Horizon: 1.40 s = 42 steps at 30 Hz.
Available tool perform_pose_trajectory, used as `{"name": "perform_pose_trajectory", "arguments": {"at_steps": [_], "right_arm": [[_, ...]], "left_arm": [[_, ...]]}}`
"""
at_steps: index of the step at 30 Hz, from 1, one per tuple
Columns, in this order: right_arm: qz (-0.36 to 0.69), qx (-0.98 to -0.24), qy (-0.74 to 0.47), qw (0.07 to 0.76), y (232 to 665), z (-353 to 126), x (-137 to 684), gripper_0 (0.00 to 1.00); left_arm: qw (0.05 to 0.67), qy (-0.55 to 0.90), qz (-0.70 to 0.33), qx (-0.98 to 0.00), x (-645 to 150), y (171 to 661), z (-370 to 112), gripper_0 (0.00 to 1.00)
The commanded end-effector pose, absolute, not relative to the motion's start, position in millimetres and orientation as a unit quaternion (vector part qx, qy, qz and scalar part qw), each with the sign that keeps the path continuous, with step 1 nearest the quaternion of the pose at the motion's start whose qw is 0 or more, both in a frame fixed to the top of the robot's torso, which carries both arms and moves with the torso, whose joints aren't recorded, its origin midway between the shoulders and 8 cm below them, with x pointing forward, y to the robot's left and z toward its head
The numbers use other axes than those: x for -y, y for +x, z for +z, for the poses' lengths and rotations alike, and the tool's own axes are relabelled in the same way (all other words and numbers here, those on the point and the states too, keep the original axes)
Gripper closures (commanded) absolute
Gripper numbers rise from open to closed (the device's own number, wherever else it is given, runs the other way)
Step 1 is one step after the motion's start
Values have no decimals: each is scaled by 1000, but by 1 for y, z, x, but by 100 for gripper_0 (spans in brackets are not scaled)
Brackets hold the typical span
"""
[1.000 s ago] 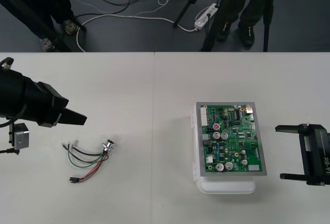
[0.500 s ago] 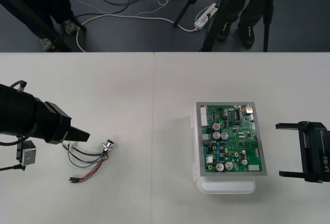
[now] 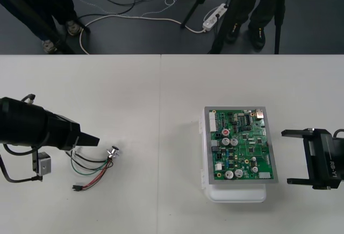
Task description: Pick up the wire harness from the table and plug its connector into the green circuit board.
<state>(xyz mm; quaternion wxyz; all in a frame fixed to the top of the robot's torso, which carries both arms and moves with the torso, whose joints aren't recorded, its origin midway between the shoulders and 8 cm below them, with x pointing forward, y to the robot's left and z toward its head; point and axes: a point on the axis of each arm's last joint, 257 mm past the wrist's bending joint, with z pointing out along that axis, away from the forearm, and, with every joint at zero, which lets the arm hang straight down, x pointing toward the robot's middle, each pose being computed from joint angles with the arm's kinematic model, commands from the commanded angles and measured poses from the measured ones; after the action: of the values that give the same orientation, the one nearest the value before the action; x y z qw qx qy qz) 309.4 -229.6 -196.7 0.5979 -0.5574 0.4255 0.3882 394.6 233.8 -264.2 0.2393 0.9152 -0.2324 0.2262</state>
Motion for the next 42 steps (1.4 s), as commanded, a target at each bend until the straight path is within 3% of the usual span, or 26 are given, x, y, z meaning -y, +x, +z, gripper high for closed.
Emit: {"name": "perform_pose_trajectory", "arguments": {"at_steps": [1,42], "right_arm": [[392,-400,-556,614,317,-181,224,0],[395,-434,-535,608,335,-183,234,0]], "left_arm": [[237,881,281,298,-210,411,-260,0],[196,858,335,335,-177,433,-336,0]]}}
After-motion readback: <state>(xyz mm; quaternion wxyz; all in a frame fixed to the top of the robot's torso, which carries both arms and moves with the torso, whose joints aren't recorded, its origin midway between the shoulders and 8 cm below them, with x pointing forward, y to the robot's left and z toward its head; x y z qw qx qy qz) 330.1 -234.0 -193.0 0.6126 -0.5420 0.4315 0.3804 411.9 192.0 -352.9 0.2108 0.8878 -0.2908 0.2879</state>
